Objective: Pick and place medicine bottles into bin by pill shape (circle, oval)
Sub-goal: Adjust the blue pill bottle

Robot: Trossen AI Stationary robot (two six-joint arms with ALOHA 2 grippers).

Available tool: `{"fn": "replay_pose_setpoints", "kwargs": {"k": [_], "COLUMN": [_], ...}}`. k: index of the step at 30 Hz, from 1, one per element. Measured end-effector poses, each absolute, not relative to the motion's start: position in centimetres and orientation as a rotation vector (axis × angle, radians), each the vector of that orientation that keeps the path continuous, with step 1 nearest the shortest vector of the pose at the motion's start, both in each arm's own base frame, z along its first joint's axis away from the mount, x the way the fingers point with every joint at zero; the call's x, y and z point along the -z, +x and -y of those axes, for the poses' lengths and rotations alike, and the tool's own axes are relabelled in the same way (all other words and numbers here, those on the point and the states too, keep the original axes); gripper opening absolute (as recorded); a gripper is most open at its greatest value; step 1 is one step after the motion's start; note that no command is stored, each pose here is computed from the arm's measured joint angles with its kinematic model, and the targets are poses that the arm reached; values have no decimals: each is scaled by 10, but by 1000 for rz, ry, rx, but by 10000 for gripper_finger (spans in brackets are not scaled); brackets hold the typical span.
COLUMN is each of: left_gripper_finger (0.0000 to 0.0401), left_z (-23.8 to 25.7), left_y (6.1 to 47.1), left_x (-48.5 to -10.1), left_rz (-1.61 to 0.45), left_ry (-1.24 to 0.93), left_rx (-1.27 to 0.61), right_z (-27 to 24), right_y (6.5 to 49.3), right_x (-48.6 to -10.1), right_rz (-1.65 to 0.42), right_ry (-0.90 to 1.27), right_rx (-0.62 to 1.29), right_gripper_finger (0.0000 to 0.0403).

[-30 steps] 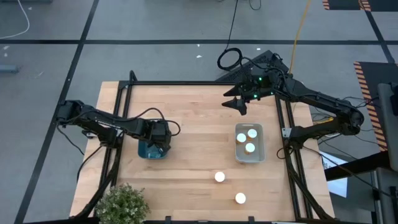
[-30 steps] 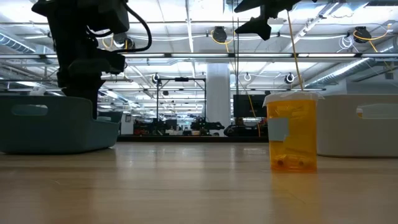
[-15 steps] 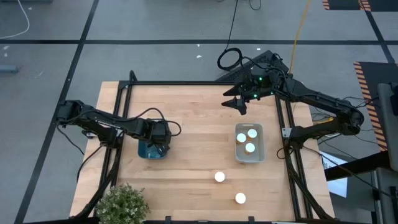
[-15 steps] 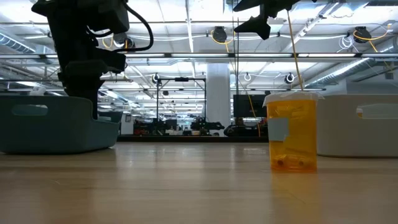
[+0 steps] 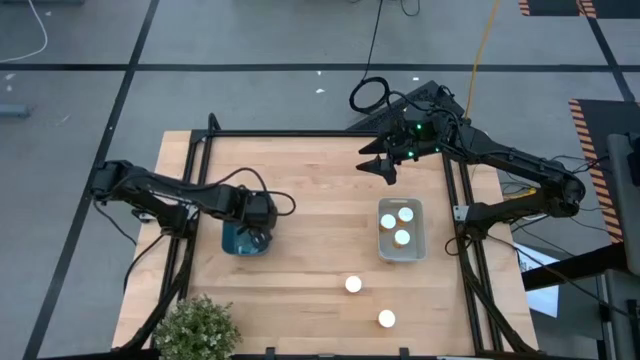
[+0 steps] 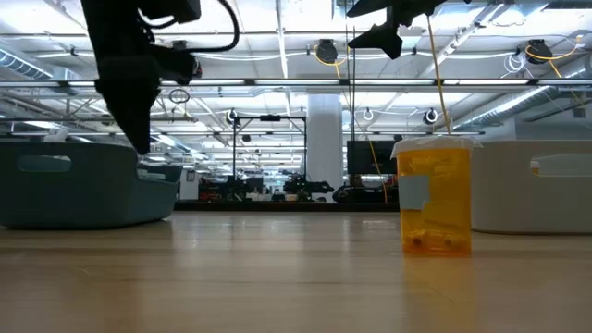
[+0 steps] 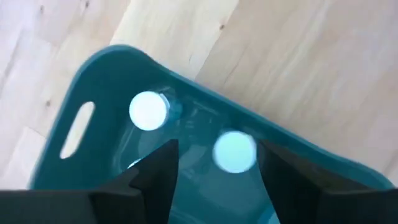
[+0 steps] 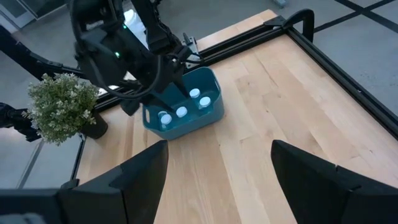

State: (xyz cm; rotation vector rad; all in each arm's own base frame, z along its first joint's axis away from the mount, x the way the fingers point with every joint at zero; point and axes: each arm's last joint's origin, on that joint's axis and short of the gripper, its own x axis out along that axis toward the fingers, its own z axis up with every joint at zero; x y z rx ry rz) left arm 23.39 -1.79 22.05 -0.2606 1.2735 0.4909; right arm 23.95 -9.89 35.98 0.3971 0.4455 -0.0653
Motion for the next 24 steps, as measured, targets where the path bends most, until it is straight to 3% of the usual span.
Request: {"fn": "replay_pose_setpoints", "kwargs": {"k": [15, 24], "left_gripper_finger": [188, 184], "left_z": [25, 18], "left_y": [224, 190], "left_x": [-289, -282], "left_rz": [-1324, -1308], "left_ry": [-292, -245], "left_rx": [-155, 79], "right_z": [99, 92], "right_y": [239, 242], "right_x": [-360, -360], "right_rz": [-447, -446], "right_ry": [400, 397], "right_rx": [58, 5], "right_gripper_finger": [276, 276]}}
